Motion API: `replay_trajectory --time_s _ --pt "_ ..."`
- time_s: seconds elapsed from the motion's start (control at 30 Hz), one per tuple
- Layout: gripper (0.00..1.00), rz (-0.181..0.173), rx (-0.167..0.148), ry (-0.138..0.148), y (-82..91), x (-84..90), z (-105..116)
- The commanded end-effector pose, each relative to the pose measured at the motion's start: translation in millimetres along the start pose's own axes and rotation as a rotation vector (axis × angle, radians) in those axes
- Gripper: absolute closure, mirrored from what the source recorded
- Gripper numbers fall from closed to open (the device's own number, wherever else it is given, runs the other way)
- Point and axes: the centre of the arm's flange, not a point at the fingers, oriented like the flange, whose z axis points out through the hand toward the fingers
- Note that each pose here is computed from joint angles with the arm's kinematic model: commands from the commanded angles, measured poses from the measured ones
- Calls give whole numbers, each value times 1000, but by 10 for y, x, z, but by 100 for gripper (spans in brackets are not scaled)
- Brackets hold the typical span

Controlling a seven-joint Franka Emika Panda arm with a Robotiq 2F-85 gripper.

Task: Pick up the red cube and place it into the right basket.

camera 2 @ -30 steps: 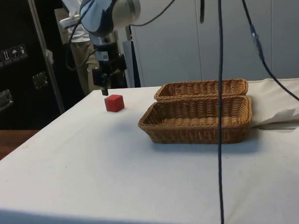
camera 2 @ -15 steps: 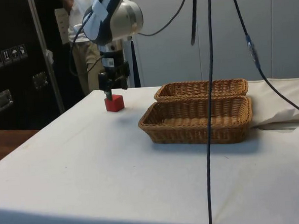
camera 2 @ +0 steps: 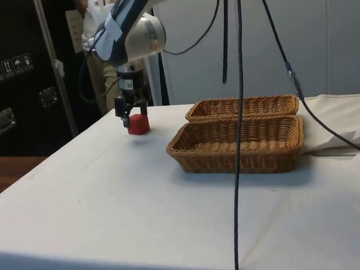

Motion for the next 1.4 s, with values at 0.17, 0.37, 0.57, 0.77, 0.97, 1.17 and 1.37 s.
replay_trajectory --time_s 0.17,0.37,0.57,0.77,0.97,1.17,1.37 --pt "0 -12 16 0 128 32 74" --pt "0 -17 12 7 164 37 92" --pt "9 -17 13 6 170 42 94" --pt "76 -16 11 8 173 41 90" --pt "97 -16 11 7 173 38 91" --pt "97 -16 11 6 192 18 56" --pt "97 -12 11 -3 242 -54 -57"
